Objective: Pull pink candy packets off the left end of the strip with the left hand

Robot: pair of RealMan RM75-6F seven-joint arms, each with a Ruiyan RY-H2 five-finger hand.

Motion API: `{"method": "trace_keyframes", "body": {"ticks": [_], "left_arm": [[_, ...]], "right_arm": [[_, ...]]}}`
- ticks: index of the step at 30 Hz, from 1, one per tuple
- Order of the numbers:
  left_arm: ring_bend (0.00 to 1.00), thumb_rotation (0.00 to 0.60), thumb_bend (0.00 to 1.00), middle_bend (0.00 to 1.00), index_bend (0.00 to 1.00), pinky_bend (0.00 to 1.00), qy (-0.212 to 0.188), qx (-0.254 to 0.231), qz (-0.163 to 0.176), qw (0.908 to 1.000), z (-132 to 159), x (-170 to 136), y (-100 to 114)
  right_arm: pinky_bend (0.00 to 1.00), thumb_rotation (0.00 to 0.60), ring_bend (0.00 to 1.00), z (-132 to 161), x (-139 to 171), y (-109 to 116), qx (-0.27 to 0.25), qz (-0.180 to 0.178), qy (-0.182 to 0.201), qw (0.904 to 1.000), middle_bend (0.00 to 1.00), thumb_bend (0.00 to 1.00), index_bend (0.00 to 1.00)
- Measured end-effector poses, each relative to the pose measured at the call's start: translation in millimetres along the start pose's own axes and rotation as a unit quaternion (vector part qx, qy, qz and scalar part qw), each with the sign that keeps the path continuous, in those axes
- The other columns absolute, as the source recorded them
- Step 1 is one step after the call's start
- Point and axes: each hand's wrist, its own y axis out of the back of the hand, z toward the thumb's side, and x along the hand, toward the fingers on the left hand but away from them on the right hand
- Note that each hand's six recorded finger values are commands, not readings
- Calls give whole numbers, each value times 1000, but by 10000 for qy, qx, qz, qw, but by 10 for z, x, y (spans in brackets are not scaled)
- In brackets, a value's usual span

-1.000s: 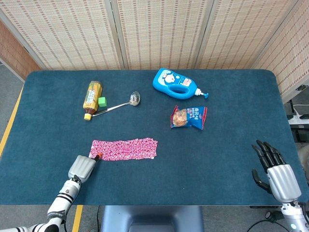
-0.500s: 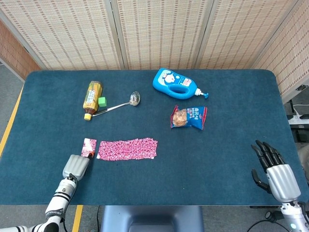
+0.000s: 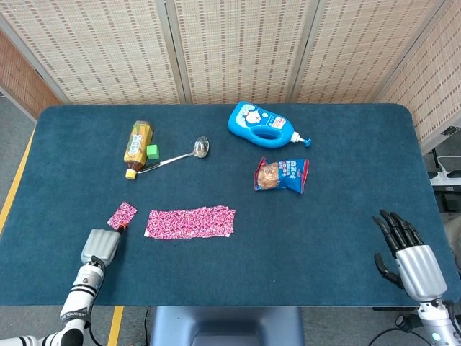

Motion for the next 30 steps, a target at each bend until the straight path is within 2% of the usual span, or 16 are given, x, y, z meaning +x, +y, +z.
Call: {"method": "trace_keyframes", "body": {"ticks": [7,10,14,21,24,30], "left_arm": [[711,600,941,716,135,662,164,88,-21,9998,-42,12,-13],[711,600,942,715,63,662,139,68,83,9998,-22,0,20],[711,600,942,712,2,665,-92,4,309,9995,61,-52,91],[710,600,942,710,0,667,-948,-158,763,9924,346,-247,235],[711,600,942,710,0,667,-1279,-131,716,9891,466,-318,204],[710,600,941,709,0,668,-1444,41,613,9876,637,-296,119]], "right_arm": [[154,600,0,1,2,0,-5,6,1,10000,0,455,0],[154,600,0,0,-1,-2,-1,7,0,10000,0,455,0],[154,600,0,2,-5,-24,16,56,6,10000,0,455,0],[154,600,0,6,-8,-40,20,111,18,9999,0,455,0],[154,600,0,7,-5,-36,9,104,23,9999,0,455,0],[155,600,0,5,-10,-50,14,140,26,9999,0,455,0]]}}
